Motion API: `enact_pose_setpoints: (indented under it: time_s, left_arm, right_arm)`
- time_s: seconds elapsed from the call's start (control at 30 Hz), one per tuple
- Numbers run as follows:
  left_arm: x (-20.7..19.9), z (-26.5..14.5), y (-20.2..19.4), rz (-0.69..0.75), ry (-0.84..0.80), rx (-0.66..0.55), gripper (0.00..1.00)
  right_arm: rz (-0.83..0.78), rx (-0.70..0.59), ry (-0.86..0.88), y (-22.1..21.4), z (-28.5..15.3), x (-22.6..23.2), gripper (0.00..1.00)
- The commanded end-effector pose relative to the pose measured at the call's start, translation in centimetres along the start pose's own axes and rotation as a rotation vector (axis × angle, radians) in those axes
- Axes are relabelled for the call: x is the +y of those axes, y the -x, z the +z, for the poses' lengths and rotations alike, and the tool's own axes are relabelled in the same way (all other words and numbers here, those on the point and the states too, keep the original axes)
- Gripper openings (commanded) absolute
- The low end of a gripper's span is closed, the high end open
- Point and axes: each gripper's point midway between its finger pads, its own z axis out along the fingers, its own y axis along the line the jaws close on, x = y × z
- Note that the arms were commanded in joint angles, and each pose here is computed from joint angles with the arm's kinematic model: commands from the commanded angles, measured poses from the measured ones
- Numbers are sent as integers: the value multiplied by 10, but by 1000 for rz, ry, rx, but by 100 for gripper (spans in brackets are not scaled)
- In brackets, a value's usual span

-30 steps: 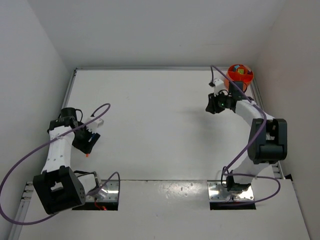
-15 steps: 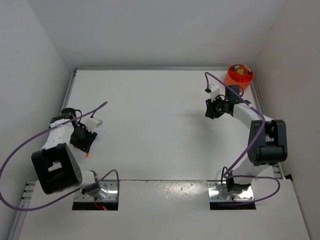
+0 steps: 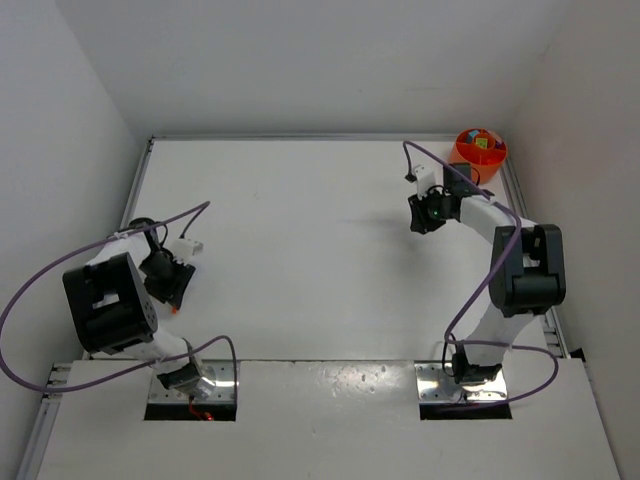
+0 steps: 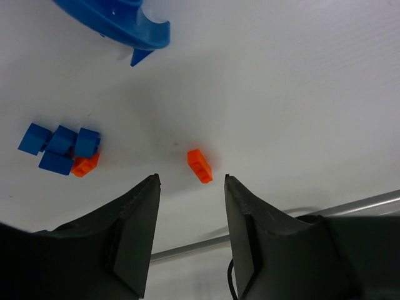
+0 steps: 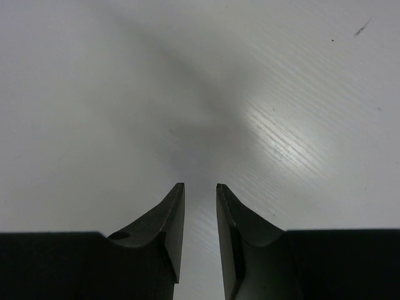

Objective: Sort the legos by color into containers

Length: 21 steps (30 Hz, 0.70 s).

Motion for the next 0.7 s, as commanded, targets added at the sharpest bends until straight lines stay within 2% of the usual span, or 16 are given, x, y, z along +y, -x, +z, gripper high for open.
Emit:
enact_pose_setpoints:
  time_s: [0.0, 0.27, 0.37, 0.57, 0.67]
  left_arm:
    - [11, 1, 10, -58, 48, -8, 52]
    - [12, 8, 9, -111, 61, 37, 52]
    - [12, 8, 9, -135, 69, 42, 49]
    - [8, 14, -5, -113, 71, 87, 47]
    - [7, 15, -4, -114, 64, 81, 42]
  right_arm:
    - [-32, -11, -15, 14, 4, -8, 27]
    - [-33, -12, -15, 21, 9, -14, 27]
    - [-29, -4, -11, 18, 10, -12, 27]
    - [-29, -4, -11, 18, 10, -12, 27]
    - [-29, -4, -11, 18, 10, -12, 27]
